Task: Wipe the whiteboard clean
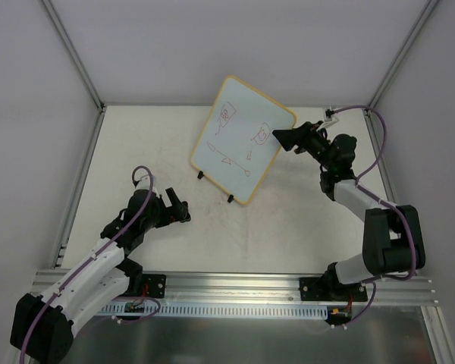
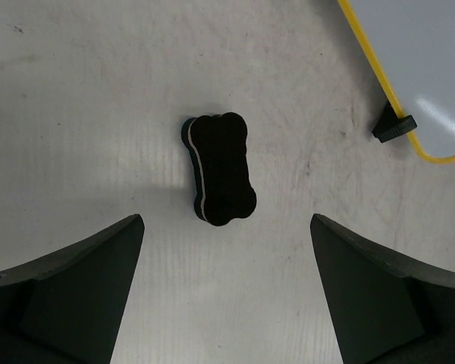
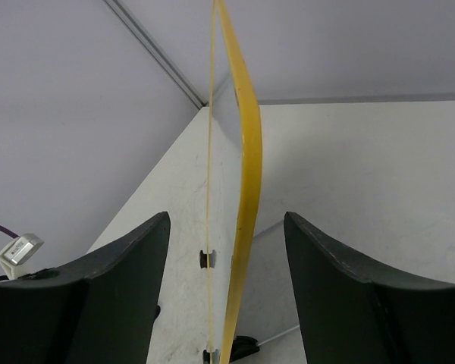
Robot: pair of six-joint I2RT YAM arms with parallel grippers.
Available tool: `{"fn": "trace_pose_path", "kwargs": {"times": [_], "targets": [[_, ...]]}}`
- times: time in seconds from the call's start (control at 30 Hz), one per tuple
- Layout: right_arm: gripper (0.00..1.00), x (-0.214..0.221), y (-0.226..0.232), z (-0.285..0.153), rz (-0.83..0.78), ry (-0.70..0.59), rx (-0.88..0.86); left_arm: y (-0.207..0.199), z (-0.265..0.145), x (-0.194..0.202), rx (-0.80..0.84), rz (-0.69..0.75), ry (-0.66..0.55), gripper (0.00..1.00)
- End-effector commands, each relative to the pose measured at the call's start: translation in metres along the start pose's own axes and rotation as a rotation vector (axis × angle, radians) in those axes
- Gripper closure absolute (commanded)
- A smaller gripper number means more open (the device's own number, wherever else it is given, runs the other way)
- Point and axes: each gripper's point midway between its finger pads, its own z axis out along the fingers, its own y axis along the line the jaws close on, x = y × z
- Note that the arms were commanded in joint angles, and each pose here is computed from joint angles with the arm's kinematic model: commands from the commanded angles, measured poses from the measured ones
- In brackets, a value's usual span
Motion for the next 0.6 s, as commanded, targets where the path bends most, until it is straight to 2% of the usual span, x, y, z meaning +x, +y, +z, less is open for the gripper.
{"fn": "trace_pose_path", "kwargs": {"times": [0.0,0.17,0.37,0.4,0.57], "targets": [[0.36,-0.025,0.022,0.008,-0.051,-0.08,-0.116,-0.009,-0.003,-0.024,-0.014,0.001,-0.065,0.07],[0.56,-0.02,0.02,0.011,-0.03,-0.07,-0.134,-0.01,-0.003,-0.024,-0.02,0.012,-0.064,0.08],[0.62,-0.018,0.016,0.009,-0.032,-0.069,-0.118,-0.012,0.001,-0.025,-0.045,0.034,-0.056,0.09],[0.69,-0.018,0.016,0.009,-0.034,-0.07,-0.117,-0.014,0.002,-0.023,-0.049,0.043,-0.047,0.09],[0.71,-0.017,0.012,0.009,-0.033,-0.066,-0.095,-0.017,0.008,-0.02,-0.085,0.06,-0.036,0.09]]}}
